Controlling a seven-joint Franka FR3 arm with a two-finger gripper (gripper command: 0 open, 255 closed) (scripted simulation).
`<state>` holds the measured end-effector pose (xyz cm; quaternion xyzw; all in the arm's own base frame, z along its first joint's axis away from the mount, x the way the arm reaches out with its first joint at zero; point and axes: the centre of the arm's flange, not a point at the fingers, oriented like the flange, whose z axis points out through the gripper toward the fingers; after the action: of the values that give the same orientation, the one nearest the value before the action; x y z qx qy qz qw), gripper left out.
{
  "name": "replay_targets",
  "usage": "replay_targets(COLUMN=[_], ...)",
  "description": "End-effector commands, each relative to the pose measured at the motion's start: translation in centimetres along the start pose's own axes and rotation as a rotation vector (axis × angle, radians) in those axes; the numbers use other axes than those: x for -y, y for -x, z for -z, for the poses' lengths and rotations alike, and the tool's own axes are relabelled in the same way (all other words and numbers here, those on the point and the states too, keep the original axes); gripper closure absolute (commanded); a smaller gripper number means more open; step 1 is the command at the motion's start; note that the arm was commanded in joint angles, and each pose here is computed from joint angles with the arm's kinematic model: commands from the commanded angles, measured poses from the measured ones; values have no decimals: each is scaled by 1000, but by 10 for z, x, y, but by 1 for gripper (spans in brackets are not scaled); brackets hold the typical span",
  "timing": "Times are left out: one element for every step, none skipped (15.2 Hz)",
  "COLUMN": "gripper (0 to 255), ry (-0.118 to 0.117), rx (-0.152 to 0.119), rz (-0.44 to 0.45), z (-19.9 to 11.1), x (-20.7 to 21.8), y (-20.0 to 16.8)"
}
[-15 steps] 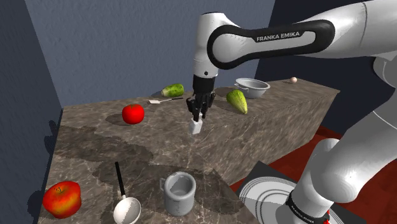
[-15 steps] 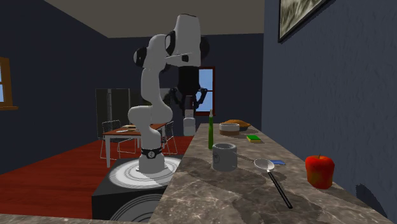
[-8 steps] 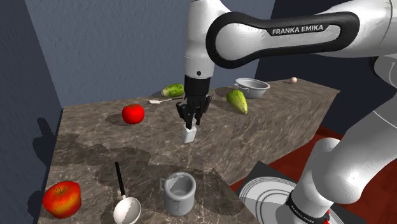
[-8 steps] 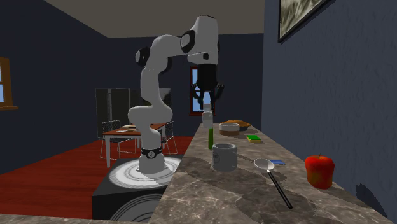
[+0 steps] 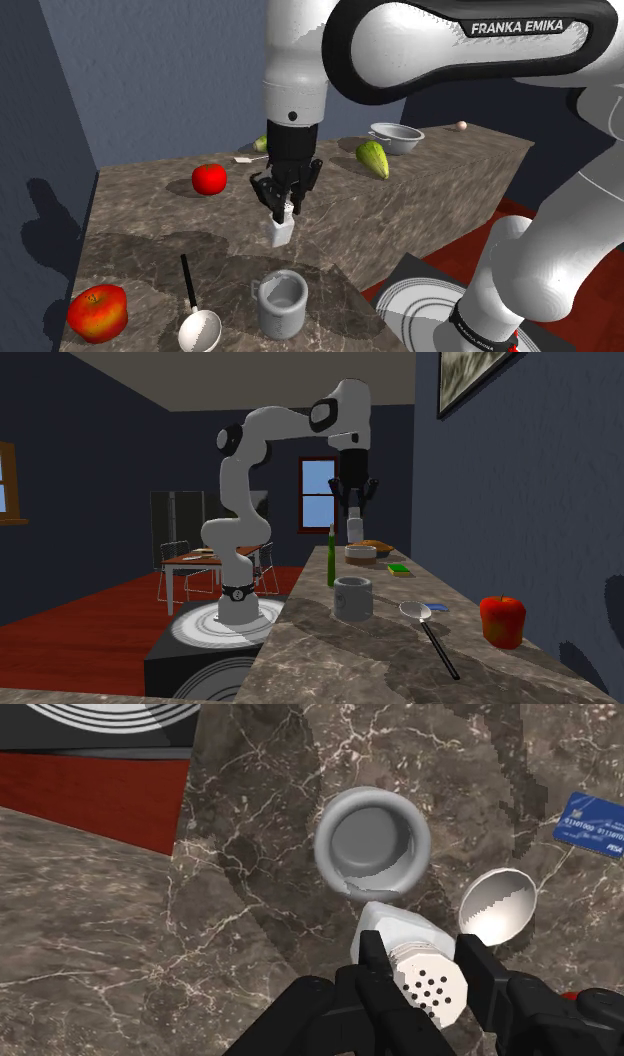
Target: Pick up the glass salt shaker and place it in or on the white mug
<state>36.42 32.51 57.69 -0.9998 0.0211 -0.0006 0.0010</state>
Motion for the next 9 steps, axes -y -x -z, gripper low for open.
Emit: replay_targets(gripper=[255, 255, 255, 255, 255, 255, 255, 255, 255], ry=[0, 0, 0, 0, 0, 0, 0, 0, 0], rx=[0, 0, 0, 0, 0, 0, 0, 0, 0], rz=[-2, -2, -2, -2, -2, -2, -2, -2, -2], z=[-2, -7, -13, -18, -23, -28, -34, -39, -44], x=[8, 8, 8, 8, 8, 8, 8, 8, 8], y=[3, 3, 3, 3, 3, 3, 3, 3, 3])
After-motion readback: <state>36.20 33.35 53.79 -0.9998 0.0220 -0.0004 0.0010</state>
